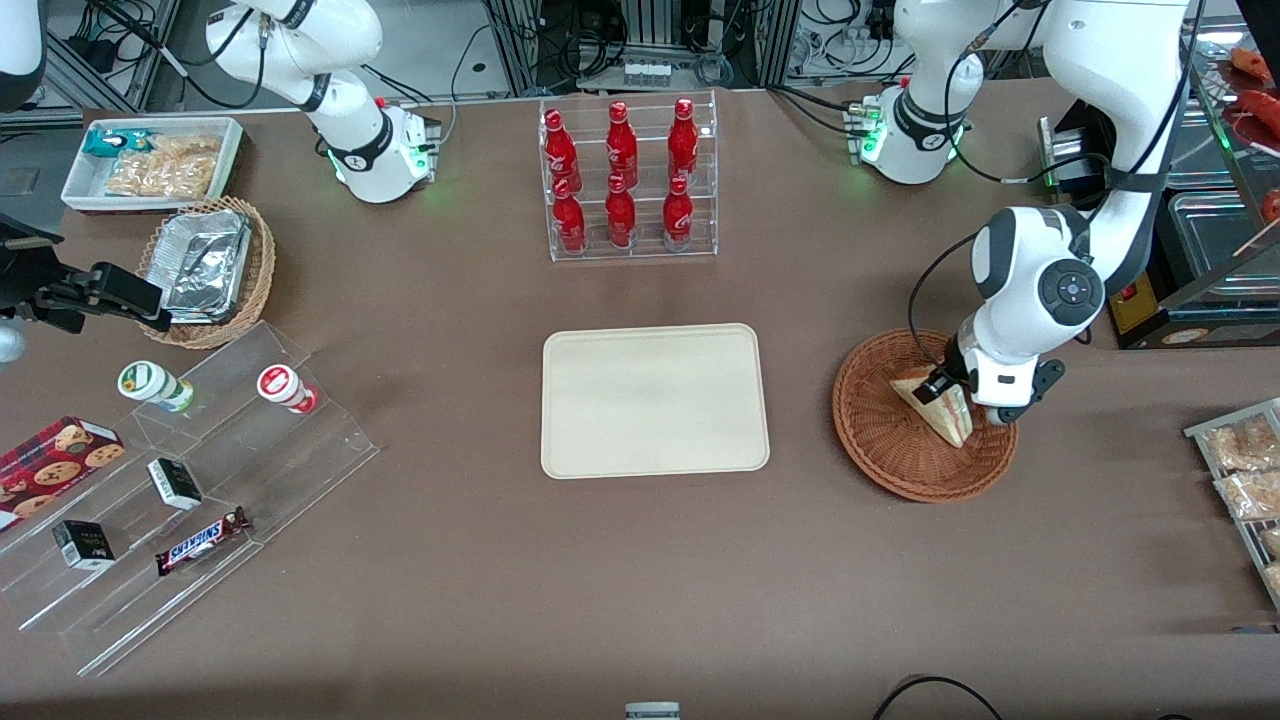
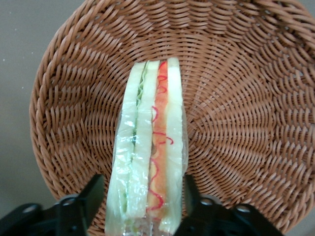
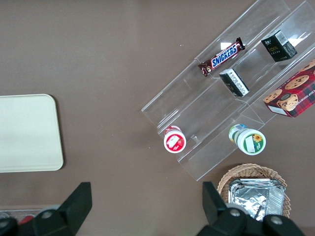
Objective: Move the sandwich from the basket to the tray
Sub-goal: 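Lift the sandwich and carry it over the cream tray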
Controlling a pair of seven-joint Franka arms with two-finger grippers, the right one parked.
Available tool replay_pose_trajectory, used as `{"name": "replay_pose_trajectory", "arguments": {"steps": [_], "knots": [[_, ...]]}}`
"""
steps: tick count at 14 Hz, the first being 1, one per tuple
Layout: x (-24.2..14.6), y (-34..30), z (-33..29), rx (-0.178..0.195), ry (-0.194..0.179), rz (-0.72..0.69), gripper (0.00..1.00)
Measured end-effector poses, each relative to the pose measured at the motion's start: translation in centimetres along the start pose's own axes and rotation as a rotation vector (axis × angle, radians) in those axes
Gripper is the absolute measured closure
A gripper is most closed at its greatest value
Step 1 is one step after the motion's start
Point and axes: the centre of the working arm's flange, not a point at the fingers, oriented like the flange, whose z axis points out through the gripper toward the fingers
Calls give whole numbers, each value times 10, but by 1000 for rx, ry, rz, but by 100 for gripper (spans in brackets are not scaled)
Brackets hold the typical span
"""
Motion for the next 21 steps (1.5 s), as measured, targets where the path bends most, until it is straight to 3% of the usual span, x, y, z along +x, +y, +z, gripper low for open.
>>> {"name": "replay_pose_trajectory", "arguments": {"steps": [3, 5, 8, 9, 13, 17, 21], "knots": [[5, 1, -8, 8, -9, -10, 66], [11, 8, -25, 31, -32, -11, 74], [18, 24, -73, 93, -95, 1, 76], [16, 32, -88, 99, -100, 17, 77], [-27, 91, -101, 95, -78, 142, 85], [-87, 160, -87, 96, -72, 429, 85], [-155, 228, -68, 95, -60, 580, 86]]}}
